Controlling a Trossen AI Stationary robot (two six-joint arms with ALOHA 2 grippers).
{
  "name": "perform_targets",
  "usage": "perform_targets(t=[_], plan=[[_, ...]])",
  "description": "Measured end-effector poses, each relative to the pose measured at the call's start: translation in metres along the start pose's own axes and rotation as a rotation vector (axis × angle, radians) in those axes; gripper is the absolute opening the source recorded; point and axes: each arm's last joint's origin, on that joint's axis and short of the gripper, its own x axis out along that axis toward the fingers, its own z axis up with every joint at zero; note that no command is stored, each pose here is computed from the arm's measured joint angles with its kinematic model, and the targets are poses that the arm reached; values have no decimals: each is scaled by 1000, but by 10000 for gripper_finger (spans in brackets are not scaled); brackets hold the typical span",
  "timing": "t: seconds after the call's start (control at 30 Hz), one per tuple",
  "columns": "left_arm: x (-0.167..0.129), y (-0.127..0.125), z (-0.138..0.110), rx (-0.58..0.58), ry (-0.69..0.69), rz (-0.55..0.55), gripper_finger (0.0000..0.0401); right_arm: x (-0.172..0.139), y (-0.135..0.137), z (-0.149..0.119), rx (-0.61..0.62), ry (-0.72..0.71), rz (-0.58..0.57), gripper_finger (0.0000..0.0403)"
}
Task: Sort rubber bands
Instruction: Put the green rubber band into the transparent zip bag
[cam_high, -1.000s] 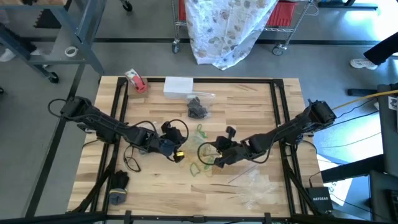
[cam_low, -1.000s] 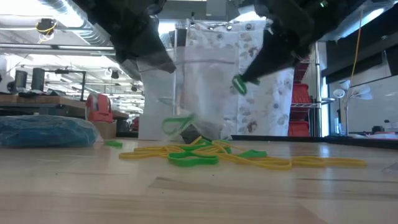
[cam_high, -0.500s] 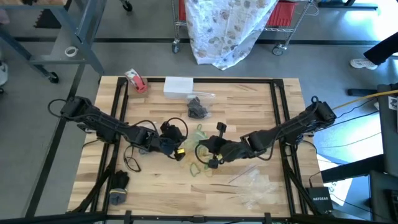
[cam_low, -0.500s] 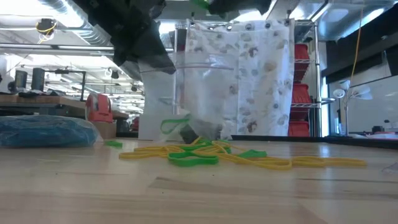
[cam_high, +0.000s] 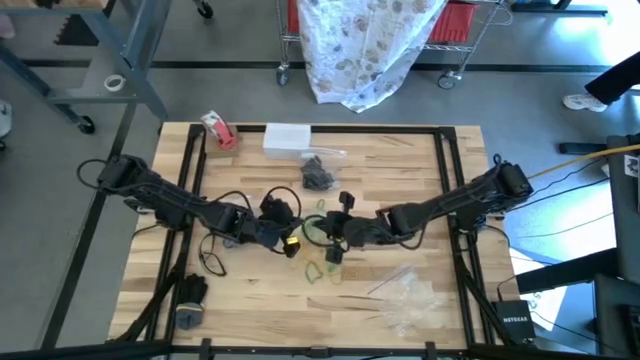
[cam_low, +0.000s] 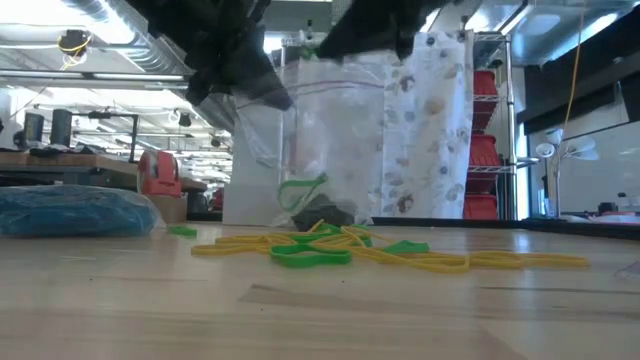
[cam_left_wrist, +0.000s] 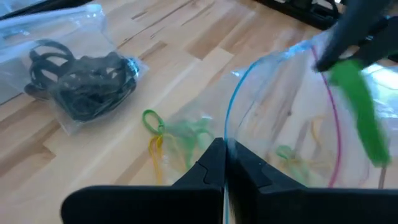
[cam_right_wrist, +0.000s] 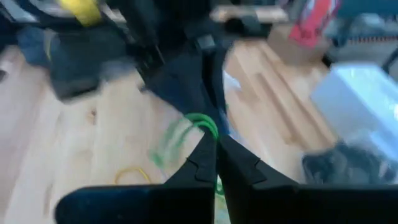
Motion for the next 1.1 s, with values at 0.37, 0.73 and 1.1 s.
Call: perform_targets(t=[0.37,0.73,1.1], plan=[[4,6,3,-28,4,27,0,5,-3,-5,-1,48,-16,108],[3,10,-3,26,54,63,0,-13,16,-14,-54,300,186,121],[3,10,-3,24,54,63,0,-1,17,-102,80,427,127,121]])
